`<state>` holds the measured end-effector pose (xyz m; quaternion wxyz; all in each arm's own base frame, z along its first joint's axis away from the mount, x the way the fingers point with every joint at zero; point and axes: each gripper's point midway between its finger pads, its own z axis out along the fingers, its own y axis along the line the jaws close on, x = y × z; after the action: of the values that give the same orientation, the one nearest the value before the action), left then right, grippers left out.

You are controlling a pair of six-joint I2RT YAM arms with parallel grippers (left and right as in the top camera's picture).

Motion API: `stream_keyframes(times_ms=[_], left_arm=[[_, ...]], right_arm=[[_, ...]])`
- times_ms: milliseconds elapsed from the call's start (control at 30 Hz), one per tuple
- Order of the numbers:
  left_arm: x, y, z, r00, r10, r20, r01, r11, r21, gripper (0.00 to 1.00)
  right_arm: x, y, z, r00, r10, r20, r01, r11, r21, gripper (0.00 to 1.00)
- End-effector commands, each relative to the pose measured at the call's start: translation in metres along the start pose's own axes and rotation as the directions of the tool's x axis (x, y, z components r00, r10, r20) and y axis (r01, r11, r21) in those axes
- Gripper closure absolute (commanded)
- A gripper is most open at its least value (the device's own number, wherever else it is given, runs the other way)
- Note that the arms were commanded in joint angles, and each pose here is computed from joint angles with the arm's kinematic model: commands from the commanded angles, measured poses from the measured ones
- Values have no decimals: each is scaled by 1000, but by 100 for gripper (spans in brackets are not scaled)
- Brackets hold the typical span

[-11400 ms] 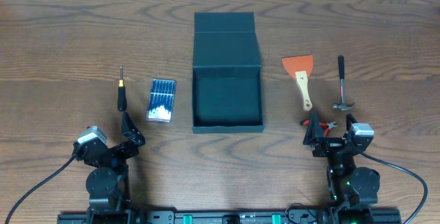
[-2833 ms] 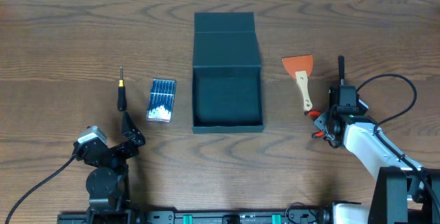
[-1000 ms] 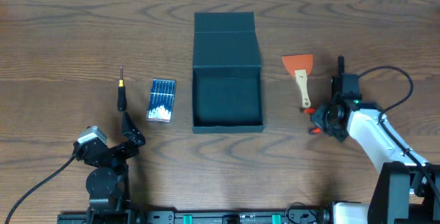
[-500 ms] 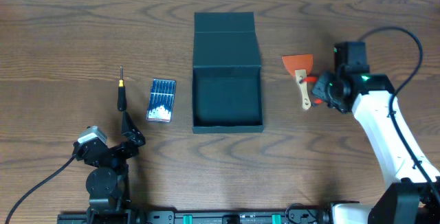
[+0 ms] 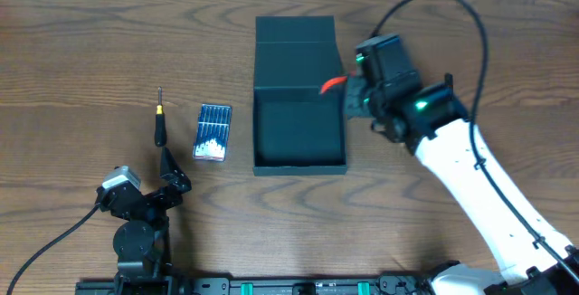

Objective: Pack container
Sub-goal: 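Carry the wire cutters into the green box and release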

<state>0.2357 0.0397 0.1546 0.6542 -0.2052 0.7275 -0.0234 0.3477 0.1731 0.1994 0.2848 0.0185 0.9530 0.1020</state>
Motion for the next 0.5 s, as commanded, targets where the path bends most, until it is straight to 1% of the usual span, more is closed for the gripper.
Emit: stream_keyframes(times_ms=[0,200,300,467], left_arm=[[14,5,3,999,24,-27,-25,1000,-13,1],[14,5,3,999,24,-27,-25,1000,-13,2],[14,5,3,999,24,-27,-25,1000,-13,1],[13,5,3,999,24,-26,-25,1000,-12,2]], right_arm=[[5,22,-3,998,-67,12,67,998,-20,99],[31,47,28,987,-147,-63,145,989,-24,99],[46,49,50,974,-188,-124,188,982,-9,99],[67,46,81,958,-203,-202,212,977,24,99]])
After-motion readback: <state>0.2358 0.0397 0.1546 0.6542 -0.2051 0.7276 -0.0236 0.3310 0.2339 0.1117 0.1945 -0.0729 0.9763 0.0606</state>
